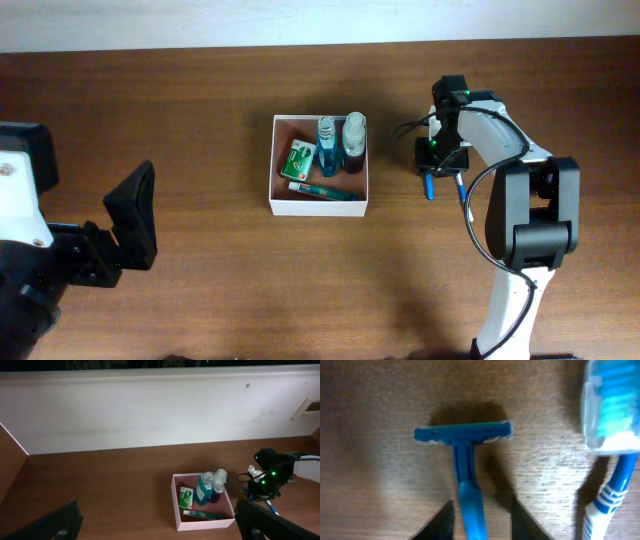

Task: Pack container
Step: 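Grasp the blue razor with the right gripper, then place the razor into the box and release it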

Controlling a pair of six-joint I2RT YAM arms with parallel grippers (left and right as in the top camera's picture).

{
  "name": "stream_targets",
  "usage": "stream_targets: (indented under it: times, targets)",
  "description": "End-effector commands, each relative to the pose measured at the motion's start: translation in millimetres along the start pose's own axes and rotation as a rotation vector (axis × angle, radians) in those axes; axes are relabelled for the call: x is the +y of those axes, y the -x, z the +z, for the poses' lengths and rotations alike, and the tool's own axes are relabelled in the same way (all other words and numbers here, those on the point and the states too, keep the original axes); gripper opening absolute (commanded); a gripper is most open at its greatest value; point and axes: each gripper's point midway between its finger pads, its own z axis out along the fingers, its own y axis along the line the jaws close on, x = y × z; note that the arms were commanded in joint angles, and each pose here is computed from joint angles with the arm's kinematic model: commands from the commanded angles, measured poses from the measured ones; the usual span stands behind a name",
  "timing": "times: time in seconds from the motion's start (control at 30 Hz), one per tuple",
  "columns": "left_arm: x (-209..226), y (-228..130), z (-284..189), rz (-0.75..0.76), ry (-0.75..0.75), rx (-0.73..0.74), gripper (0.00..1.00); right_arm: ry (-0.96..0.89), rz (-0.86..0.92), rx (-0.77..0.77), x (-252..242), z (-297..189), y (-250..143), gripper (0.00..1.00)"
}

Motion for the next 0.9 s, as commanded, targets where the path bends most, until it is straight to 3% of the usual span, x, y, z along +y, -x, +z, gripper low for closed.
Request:
stream_targets:
  times: [0.0, 0.13, 0.23, 0.43, 0.53, 0.7, 0.73, 0.87]
  targets:
    - [2.5, 1.2, -0.4, 0.014, 0.013, -0.005, 0.99, -0.012, 0.007, 0.037, -1.4, 15.8, -8.3, 0.17]
    - [2.5, 1.2, -0.4, 0.014, 0.013, -0.005, 0.99, -0.032, 0.007, 0.045, -4.8, 10.5, -12.0, 0.05]
    - [2.5, 1.2, -0.4, 0.014, 0.013, -0.005, 0.99, -0.029, 0.005, 0.023, -3.1, -6.4, -12.3, 0.04]
    - [2.5, 1.2, -0.4, 0.014, 0.013, -0.005, 0.99, 0.048, -0.072, -0.169, 35.9, -113.6, -20.8, 0.04]
    - [2.5, 1.2, -0.4, 0.014, 0.013, -0.005, 1.00, 0.127, -0.198, -0.301, 75.4, -168.9, -36.1, 0.04]
    - [2.5, 1.2, -0.4, 0.014, 0.013, -0.005, 0.99, 0.156, -0.729, -0.497, 156.4, -224.1, -74.4, 0.04]
    - [2.5, 1.2, -0.4, 0.014, 0.013, -0.005, 0.99, 0.151, -0.931, -0.505, 184.3, -222.5, -92.6, 0.04]
    - [2.5, 1.2, -0.4, 0.014, 0.013, -0.005, 0.99, 0.132, -1.277, -0.452, 226.8, -191.7, -120.0, 0.04]
